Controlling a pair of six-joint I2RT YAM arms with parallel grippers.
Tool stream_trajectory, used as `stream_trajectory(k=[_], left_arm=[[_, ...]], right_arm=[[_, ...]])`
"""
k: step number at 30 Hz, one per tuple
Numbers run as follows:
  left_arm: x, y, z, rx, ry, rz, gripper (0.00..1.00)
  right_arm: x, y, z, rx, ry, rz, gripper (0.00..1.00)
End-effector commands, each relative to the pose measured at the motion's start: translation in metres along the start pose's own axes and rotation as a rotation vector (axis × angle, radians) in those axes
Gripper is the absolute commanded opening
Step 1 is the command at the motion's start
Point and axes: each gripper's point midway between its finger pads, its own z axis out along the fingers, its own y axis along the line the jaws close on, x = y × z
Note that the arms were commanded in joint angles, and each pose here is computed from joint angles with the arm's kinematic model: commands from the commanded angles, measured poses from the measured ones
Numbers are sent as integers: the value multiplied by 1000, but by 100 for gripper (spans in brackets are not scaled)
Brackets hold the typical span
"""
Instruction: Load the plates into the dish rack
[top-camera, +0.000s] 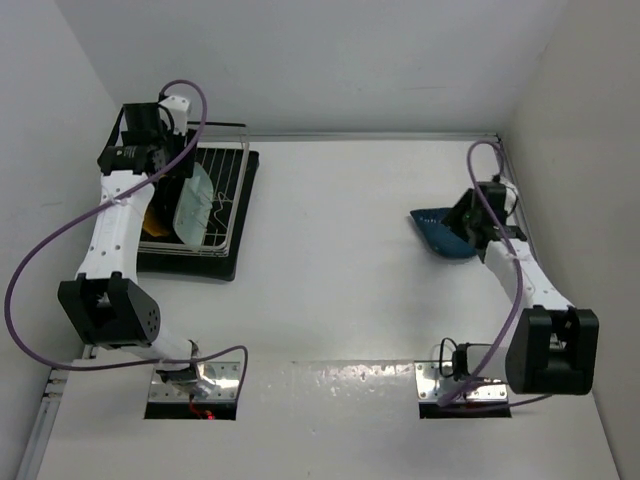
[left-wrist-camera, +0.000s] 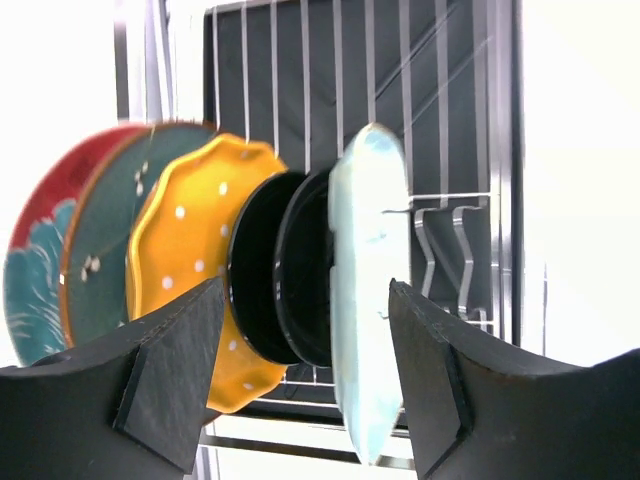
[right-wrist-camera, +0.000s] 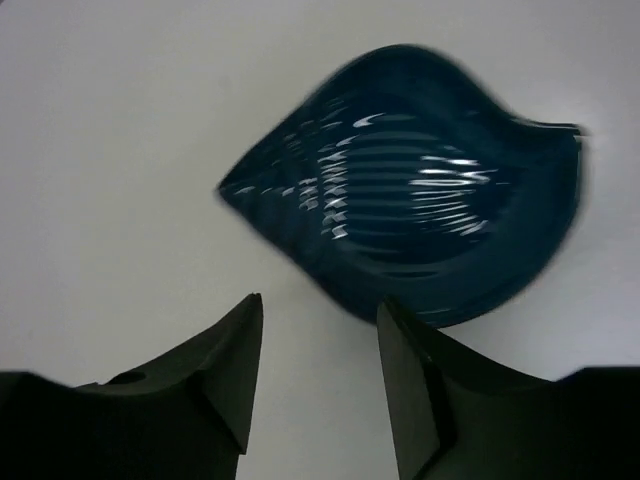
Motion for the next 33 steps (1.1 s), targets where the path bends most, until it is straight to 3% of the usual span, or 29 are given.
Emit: stream_trajectory(k=[1,3,5,9,13,20,22,25,26,33], left_arm=[[-25,-14,-23,58,-73,50,71],[-22,-15,-24,61,-63,50,71],[-19,-15,-27,62,-56,63,71],[-18,-15,-31,62,-57,72,71],[-20,-14,-34,60,-65,72,71],[-14,-15,-33,64,-48,82,72],[-14,-15,-33,65,-48,82,72],[-13,-19,-33,74,-42,98,72],[-14,-21,-33,89,-46,98,72],[-16,-66,-37,248,-57,203,72]], right_arm=[[2,-60,5,203,18,189,52],[6,-89,8,322,13,224,89],[6,-114,11,413,15,254,95],[15,-140,30,485,86,300,97],[15,-133,64,368,141,337,86],[32,-130,109,306,230,354,59],[42,-125,113,262,265,366,47],[44,-120,114,179,275,352,18],[36,-117,118,144,236,347,0],[28,-50,100,-172,214,80,0]])
